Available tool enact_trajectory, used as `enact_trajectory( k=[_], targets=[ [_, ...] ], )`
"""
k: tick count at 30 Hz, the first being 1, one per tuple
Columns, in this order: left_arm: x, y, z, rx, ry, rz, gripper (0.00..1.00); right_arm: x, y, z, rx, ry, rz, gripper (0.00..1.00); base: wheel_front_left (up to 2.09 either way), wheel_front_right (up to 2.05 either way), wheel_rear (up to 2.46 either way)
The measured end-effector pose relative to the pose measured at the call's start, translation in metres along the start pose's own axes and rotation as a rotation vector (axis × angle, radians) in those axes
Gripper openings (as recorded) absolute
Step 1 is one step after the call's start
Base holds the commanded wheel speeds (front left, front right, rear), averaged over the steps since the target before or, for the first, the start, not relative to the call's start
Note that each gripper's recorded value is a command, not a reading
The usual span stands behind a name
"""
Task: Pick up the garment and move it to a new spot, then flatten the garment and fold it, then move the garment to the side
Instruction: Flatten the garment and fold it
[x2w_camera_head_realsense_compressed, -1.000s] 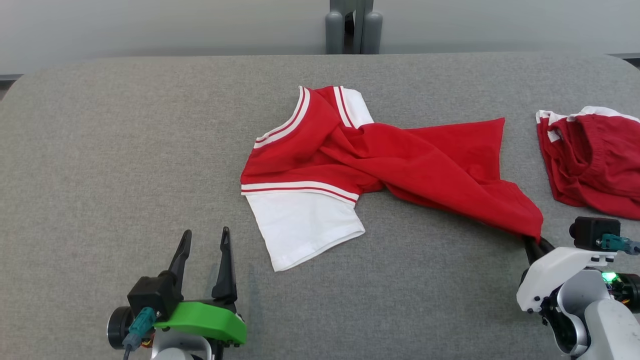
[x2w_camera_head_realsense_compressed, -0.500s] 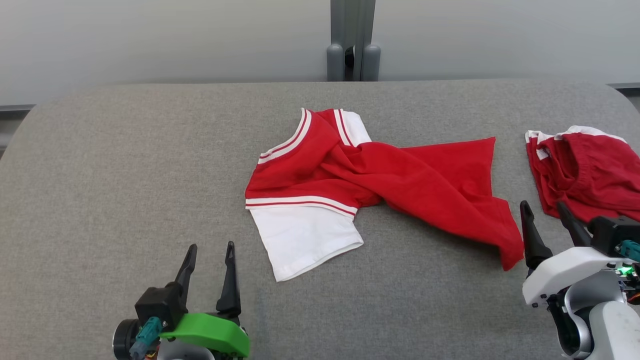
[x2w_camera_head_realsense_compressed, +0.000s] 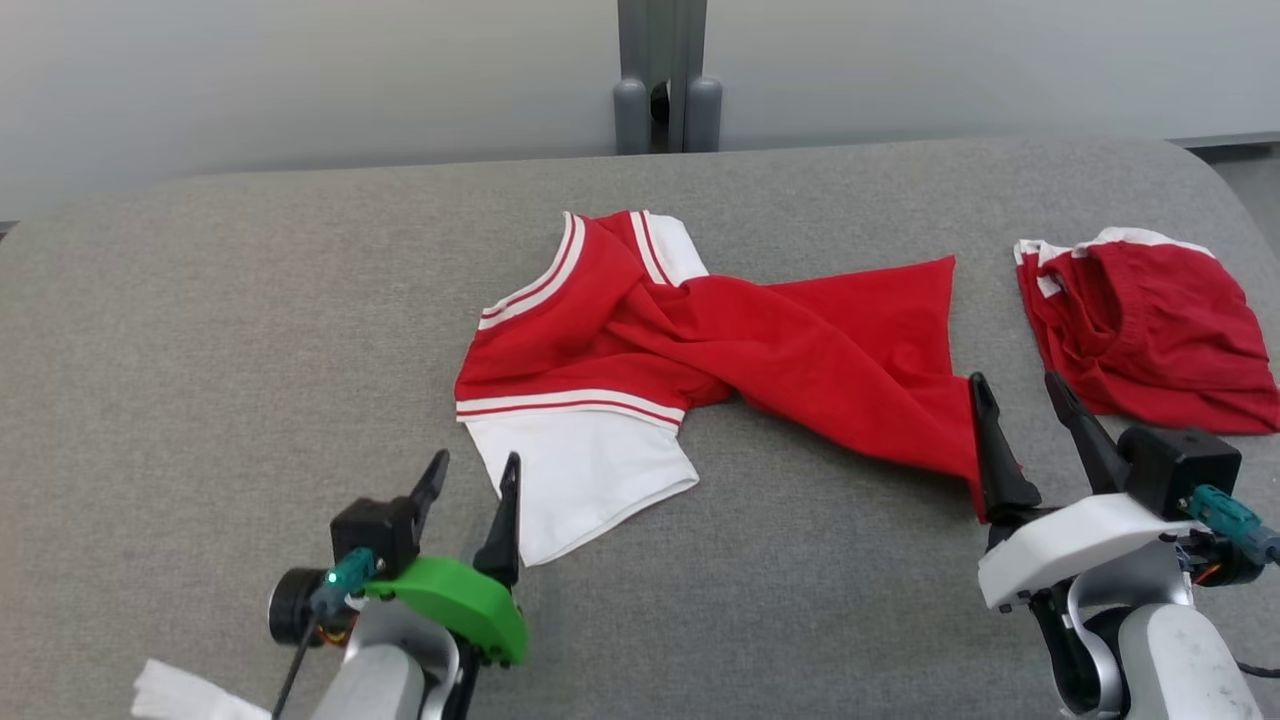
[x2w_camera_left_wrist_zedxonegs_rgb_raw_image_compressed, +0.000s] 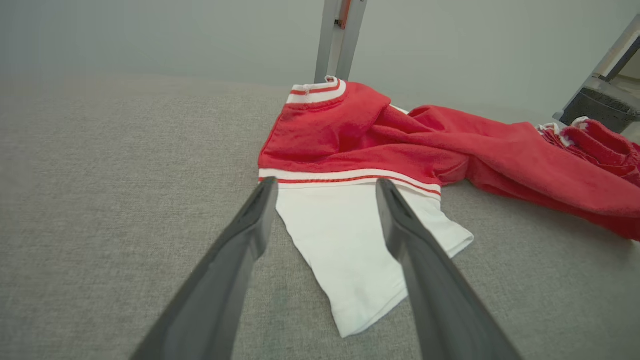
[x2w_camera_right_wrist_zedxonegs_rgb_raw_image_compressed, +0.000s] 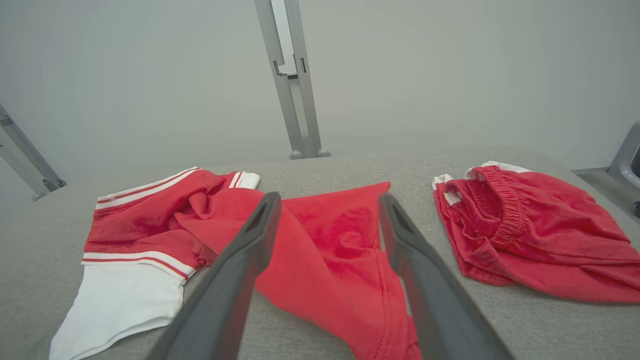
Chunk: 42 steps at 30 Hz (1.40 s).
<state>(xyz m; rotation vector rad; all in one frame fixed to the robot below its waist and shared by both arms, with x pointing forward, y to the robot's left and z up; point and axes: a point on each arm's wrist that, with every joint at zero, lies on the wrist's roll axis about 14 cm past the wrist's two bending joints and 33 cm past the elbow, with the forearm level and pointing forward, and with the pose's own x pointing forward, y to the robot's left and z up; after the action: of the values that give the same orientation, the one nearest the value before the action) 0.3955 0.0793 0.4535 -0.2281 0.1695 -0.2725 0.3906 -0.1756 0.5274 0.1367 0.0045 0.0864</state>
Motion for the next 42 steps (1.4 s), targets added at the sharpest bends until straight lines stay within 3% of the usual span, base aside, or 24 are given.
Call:
enact_trajectory(
  k=[10, 18, 19, 20, 21, 22, 29, 42],
  targets=[
    [0.061, 0.043, -0.024, 0.071, 0.194, 0.048, 1.0, 0.017, -0.002, 0.011, -0.016, -0.035, 0.001, 1.0, 0.0, 0.0, 0.0],
    [0.088, 0.041, -0.058, 0.056, 0.301, 0.034, 1.0, 0.017, -0.029, 0.001, -0.026, -0.012, -0.074, 1.0, 0.0, 0.0, 0.0],
    [0.089, 0.041, -0.061, 0.057, 0.31, 0.033, 0.89, 0.016, -0.031, 0.0, -0.027, -0.009, -0.081, 1.0, 0.0, 0.0, 0.0],
    [0.091, 0.039, -0.062, 0.058, 0.311, 0.025, 0.44, 0.016, -0.034, -0.001, -0.028, -0.008, -0.089, 1.0, 0.0, 0.0, 0.0],
    [0.093, 0.038, -0.062, 0.057, 0.305, 0.021, 0.16, 0.015, -0.036, -0.002, -0.029, -0.007, -0.096, 1.0, 0.0, 0.0, 0.0],
    [0.095, 0.036, -0.062, 0.053, 0.298, 0.015, 0.0, 0.015, -0.038, -0.002, -0.028, -0.007, -0.101, 1.0, 0.0, 0.0, 0.0],
    [0.088, 0.046, -0.053, 0.018, 0.245, 0.051, 0.0, 0.014, -0.052, -0.002, -0.019, -0.018, -0.145, 1.0, 0.0, 0.0, 0.0],
    [0.039, 0.121, -0.041, 0.006, 0.208, 0.252, 0.0, 0.021, -0.068, -0.005, -0.031, -0.005, -0.192, 1.0, 0.0, 0.0, 0.0]
  ],
)
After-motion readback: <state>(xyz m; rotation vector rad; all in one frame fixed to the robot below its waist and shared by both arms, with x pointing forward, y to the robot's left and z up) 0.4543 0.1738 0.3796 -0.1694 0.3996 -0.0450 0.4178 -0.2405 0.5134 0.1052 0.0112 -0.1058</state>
